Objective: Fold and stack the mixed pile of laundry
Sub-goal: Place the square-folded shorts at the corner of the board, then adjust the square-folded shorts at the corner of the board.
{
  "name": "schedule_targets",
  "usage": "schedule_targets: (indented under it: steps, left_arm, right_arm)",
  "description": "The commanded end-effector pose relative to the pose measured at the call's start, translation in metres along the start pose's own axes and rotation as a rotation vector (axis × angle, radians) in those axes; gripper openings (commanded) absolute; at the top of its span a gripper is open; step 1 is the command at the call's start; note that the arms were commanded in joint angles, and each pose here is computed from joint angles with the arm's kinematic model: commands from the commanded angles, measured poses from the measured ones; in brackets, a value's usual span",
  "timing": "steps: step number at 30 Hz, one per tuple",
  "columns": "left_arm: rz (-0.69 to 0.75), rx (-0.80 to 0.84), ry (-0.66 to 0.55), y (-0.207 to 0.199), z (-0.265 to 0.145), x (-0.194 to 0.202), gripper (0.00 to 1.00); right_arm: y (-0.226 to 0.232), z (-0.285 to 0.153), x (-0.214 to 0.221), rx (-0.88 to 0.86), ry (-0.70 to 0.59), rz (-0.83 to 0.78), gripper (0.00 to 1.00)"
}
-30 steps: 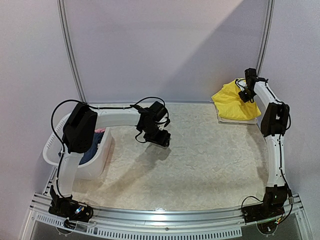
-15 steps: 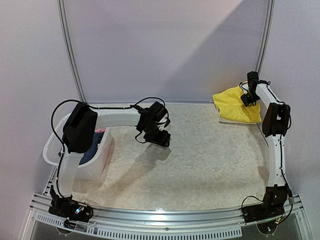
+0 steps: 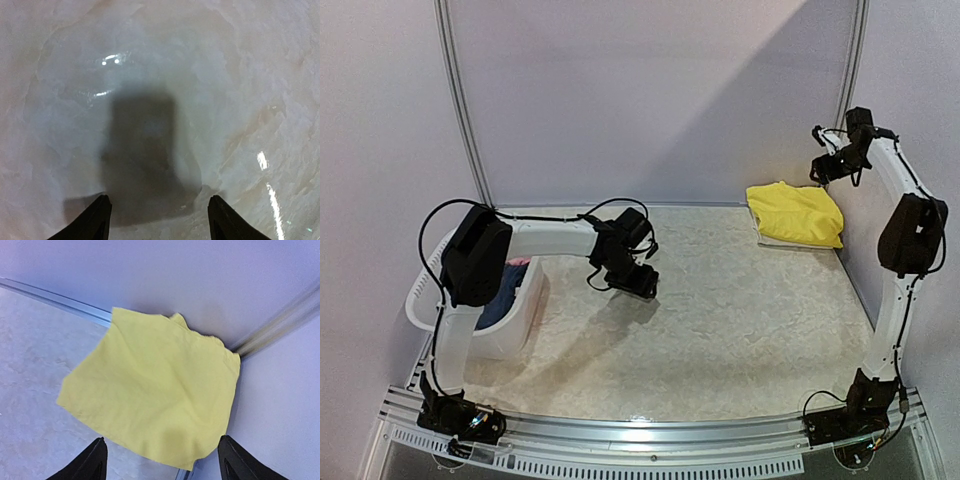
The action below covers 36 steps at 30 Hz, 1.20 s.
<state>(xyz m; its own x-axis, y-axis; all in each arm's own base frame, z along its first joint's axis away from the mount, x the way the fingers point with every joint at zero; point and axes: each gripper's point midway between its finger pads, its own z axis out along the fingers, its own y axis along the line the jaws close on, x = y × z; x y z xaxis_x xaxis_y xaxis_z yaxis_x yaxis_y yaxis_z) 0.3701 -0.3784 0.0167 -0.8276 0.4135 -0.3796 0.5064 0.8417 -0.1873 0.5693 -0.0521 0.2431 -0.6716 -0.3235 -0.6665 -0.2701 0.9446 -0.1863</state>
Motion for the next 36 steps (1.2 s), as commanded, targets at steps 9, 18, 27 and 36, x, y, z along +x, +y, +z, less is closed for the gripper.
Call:
schedule_targets:
  steps: [9,18,27,36]
  left_arm:
    - [0.037,0.026,-0.021,-0.017,-0.031,0.008,0.67]
    - [0.042,0.019,-0.012,-0.015,-0.033,0.016,0.67]
    - [0.045,0.018,-0.019,-0.016,-0.037,0.016,0.67]
    - [0.051,0.023,-0.024,-0.019,-0.040,0.016,0.67]
  right_arm:
    - [0.141,0.081,0.058,-0.316,0.176,-0.443,0.67]
    - [0.160,0.132,0.073,-0.140,0.255,-0.591,0.67]
    - [0.152,0.130,0.068,0.034,0.239,-0.581,0.00]
    - [0.183,0.090,0.061,-0.043,0.198,-0.503,0.00]
